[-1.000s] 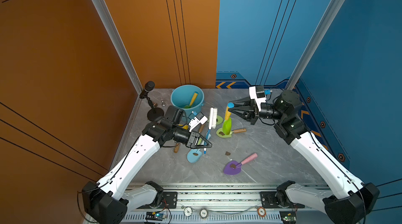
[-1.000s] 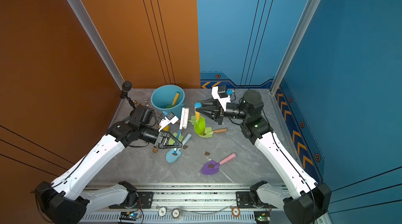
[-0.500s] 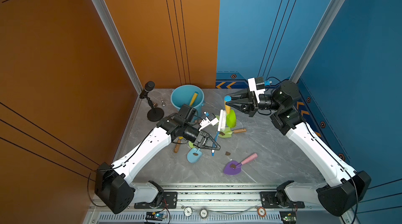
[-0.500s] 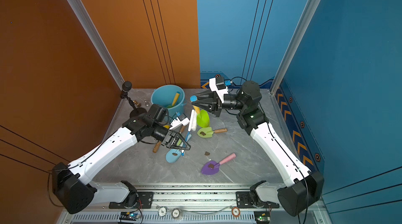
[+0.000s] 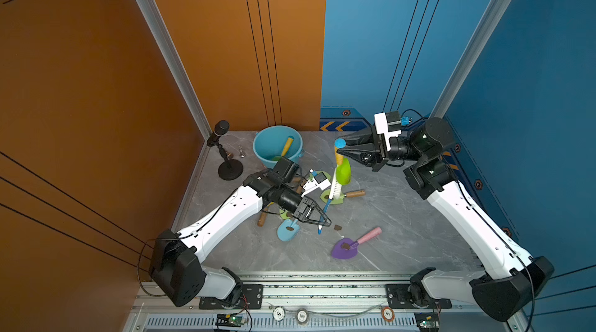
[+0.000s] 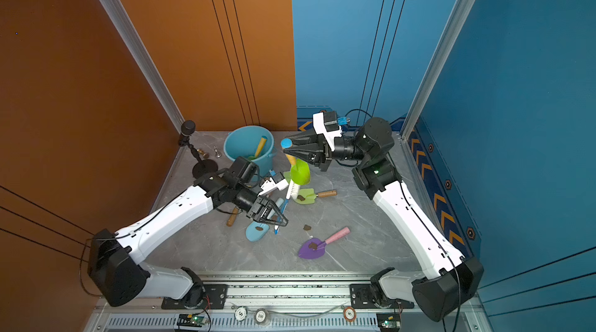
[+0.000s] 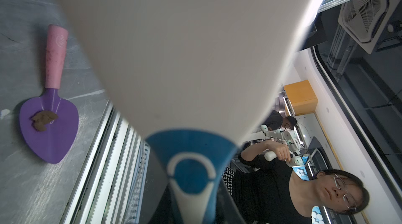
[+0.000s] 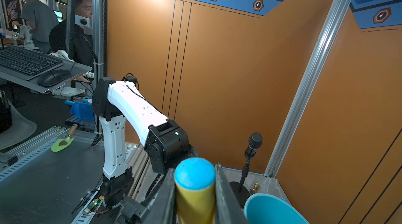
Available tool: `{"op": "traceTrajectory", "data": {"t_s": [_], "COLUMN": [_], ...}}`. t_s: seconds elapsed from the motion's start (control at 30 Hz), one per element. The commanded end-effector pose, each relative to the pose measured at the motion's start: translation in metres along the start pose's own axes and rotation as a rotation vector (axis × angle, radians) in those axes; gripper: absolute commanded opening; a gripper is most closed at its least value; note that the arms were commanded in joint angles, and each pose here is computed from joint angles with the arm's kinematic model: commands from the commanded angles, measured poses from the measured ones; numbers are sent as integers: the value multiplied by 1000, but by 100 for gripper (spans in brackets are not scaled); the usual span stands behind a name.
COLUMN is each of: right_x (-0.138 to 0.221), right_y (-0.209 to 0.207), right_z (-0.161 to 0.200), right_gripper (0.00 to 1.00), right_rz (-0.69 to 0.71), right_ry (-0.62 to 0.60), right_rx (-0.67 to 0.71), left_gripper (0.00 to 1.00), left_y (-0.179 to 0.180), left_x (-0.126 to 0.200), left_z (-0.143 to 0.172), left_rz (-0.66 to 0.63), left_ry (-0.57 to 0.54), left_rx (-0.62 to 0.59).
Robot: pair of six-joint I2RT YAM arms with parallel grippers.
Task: Brush the soil off the hand trowel and place it into the bucket
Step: Brush off the soil from the hand trowel.
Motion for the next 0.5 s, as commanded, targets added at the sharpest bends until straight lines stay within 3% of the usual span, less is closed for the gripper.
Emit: {"op": "traceTrajectory", "data": {"t_s": [0.0, 0.23, 0.47], "right_x": [5, -5, -14], "right_y": [15, 14, 10], "right_z": [-15, -11, -18], "right_gripper": [1, 1, 1], "right_rz": [-2, -20, -28], "right_ry": [-21, -18, -30], "right_rx": [62, 55, 67], "left_gripper": [0, 0, 0], "left_y": [-31, -44, -15], "left_x": [26, 16, -6], "left_z": [-20, -21, -9], "left_rz": [-34, -8, 28], "left_ry": [-86, -57, 12], "left_rx": [-126, -150, -74]}}
Point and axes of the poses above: each gripper's point midway between its finger pads, its own x axis back along the fingers, its own y axis along the line the jaws close on, z = x × y, the point moved 3 cm from there along x, back along the fingers, and after that the axes turned 11 degrees about -x, right-handed, at the moved point
